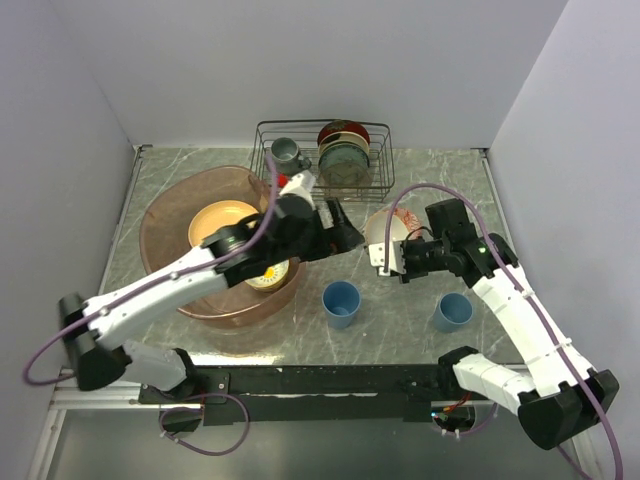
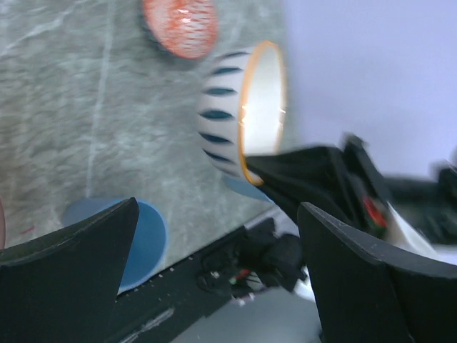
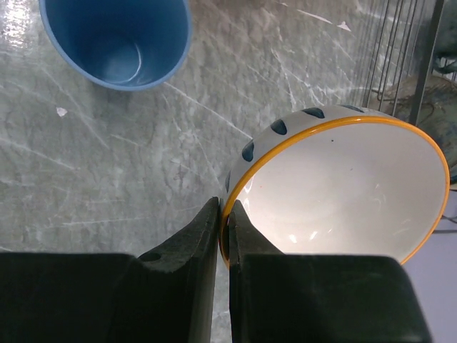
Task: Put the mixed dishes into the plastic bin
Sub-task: Pick up the bowl from the center of the board.
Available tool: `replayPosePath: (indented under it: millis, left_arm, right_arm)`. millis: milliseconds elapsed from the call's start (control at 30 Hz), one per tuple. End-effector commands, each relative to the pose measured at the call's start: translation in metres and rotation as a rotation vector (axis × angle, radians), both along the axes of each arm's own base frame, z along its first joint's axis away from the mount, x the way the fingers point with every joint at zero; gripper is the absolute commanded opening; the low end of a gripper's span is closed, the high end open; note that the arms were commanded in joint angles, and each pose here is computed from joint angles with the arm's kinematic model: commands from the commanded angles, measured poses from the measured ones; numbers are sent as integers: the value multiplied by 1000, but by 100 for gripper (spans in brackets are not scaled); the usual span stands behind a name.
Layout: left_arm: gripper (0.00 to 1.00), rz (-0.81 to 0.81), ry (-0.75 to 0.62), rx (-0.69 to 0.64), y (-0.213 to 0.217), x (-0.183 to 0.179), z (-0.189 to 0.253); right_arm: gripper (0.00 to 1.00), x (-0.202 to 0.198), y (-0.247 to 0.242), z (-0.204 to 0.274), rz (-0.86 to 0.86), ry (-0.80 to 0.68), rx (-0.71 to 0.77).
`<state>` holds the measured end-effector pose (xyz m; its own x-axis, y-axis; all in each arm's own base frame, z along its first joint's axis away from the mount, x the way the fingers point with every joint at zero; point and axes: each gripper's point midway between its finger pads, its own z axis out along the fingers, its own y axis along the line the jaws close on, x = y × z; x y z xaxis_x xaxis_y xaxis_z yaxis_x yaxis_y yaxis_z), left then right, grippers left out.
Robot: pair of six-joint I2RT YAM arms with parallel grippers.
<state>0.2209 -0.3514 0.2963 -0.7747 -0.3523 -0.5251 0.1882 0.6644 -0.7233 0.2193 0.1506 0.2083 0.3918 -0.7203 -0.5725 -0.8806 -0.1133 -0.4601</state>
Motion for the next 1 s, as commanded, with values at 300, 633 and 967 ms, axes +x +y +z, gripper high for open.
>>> replayPosePath:
  millis: [300,633,967]
  left_arm:
    - [95,228,47,265,-23,29,-29]
    - [63,238,49,360,-26,36,-51]
    - [25,186,40,385,-32,35,-56]
  right_arm:
    - [0,-5,11,11,82,-101,13]
    - [0,-11,18,16,94,-87,42]
    - [0,-15,23,26,102,-90,65]
